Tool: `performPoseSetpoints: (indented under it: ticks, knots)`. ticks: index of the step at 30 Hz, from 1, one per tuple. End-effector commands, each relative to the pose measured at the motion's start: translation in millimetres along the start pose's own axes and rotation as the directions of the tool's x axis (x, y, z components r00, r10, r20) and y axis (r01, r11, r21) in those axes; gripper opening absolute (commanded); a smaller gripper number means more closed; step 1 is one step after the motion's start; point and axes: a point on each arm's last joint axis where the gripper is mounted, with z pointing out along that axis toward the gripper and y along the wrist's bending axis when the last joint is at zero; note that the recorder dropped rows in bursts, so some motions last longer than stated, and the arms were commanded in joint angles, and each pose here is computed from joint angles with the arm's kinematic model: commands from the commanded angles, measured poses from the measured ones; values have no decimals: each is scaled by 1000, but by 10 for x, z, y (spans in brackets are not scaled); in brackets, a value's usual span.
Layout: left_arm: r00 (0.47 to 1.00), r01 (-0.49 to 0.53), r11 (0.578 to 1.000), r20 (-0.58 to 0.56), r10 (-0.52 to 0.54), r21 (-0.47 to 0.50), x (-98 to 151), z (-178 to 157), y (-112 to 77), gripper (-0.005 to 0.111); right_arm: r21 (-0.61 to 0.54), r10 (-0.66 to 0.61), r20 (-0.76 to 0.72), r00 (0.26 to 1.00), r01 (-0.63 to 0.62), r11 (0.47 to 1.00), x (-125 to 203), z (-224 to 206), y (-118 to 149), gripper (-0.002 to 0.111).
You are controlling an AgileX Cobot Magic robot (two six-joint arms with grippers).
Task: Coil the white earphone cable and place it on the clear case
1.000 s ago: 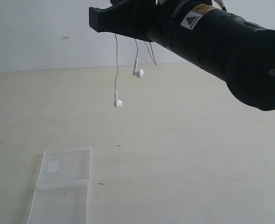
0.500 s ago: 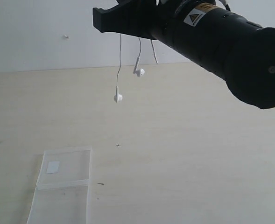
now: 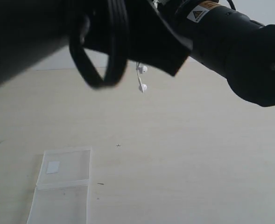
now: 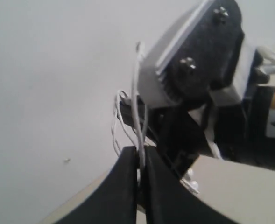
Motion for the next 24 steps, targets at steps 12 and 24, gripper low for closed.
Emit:
performPoseSetpoints:
  ticks: [12,24]
  knots:
    - [994,101,995,-49,-101,-2,447,9,-153,0,45,-207,33,978,206,978,-239,-148,-82,0]
    - [991,115,993,-71,-116,-17,595,45,-170,0,-45,-682,-12,732,681,731,-267,-238,-50,0]
